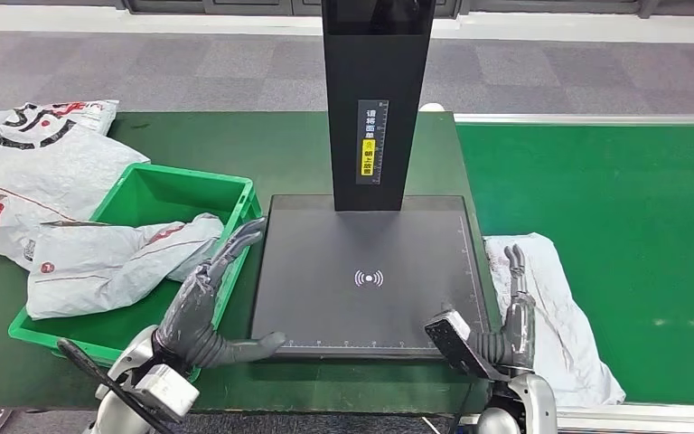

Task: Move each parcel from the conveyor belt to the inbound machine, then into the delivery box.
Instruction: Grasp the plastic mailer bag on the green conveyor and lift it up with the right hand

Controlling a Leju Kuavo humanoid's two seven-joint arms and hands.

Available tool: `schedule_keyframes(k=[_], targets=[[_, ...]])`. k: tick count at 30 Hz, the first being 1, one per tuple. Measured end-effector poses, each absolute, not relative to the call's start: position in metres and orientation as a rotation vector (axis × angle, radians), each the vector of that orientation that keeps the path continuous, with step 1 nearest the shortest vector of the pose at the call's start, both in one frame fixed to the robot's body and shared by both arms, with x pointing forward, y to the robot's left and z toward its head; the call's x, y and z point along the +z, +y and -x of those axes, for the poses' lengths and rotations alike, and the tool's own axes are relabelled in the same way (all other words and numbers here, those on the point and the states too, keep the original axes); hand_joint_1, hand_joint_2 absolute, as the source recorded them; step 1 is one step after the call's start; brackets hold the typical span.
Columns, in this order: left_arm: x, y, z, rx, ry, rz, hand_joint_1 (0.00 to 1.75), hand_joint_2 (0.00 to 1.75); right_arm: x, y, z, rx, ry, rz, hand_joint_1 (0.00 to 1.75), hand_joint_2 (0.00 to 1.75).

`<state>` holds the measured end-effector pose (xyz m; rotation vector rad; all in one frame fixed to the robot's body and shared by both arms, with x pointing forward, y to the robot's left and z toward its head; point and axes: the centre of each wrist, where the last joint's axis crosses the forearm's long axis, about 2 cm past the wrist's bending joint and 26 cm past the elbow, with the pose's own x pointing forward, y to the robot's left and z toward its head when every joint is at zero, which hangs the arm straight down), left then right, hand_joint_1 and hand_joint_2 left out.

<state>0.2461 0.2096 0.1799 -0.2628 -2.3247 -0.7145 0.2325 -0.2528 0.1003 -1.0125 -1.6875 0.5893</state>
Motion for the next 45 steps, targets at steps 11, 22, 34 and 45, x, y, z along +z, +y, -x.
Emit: schedule_keyframes(k=[11, 22, 34, 45], targets=[[0.178, 0.204, -0.239, -0.706, -2.344, 0.31, 0.0, 1.75, 0.069, -0.29, -0.233, 0.597, -1.443, 1.122, 0.0, 1.75], [0.18, 0.204, -0.229, -0.687, -2.407, 0.198, 0.0, 1.75, 0.043, -0.349, -0.23, 0.653, -1.095, 1.311, 0.0, 1.75], [0.181, 0.202, -0.228, -0.677, -2.41, 0.19, 0.0, 1.75, 0.026, -0.369, -0.241, 0.622, -0.97, 1.274, 0.0, 1.75], [0.184, 0.199, -0.229, -0.673, -2.41, 0.199, 0.0, 1.75, 0.019, -0.373, -0.246, 0.578, -1.001, 1.181, 0.0, 1.75]])
